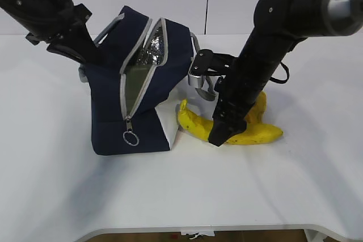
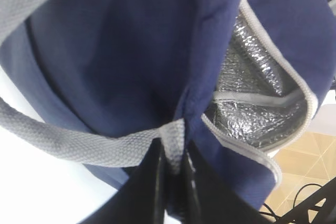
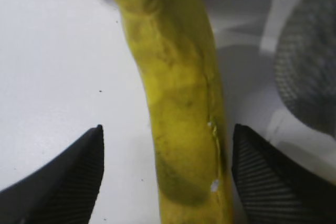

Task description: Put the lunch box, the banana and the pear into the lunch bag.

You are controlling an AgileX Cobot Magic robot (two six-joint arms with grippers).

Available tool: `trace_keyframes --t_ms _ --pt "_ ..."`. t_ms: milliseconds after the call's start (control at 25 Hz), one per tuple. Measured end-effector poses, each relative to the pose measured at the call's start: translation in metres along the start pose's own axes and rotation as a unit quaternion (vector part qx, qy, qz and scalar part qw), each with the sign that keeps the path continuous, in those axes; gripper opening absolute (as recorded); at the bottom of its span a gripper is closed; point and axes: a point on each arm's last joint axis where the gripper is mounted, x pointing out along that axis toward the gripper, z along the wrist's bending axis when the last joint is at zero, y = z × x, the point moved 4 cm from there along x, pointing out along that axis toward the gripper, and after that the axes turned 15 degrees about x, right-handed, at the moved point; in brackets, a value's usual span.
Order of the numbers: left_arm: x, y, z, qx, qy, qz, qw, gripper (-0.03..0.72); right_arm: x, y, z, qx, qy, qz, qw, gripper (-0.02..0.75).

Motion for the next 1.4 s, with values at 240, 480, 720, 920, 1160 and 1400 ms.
trace_keyframes --t_ms 240,480,720,920,1160,1400 --pt "0.0 0.0 0.0 0.001 -0.001 0.001 1.0 0.015 0.004 0.001 -0.001 -0.006 -0.001 0.005 1.0 0.58" --pt "0.0 0.0 0.0 0.001 -0.002 0.001 1.0 0.015 0.007 0.002 -0.002 -0.007 -0.002 0.008 1.0 0.58" --pt "0.0 0.001 0.001 0.001 -0.003 0.003 1.0 0.015 0.007 0.001 -0.001 -0.003 -0.007 0.004 1.0 0.58" --pt "0.0 0.001 0.001 0.002 -0.003 0.004 1.0 0.015 0.011 0.0 0.0 0.006 -0.016 -0.003 1.0 0.58" --pt "0.0 0.001 0.001 0.002 -0.004 0.005 1.0 0.015 0.011 -0.001 -0.001 0.007 -0.013 -0.006 1.0 0.468" --pt "0.0 0.001 0.001 0.002 -0.004 0.005 1.0 0.015 0.011 -0.001 -0.001 0.007 -0.013 -0.007 1.0 0.321"
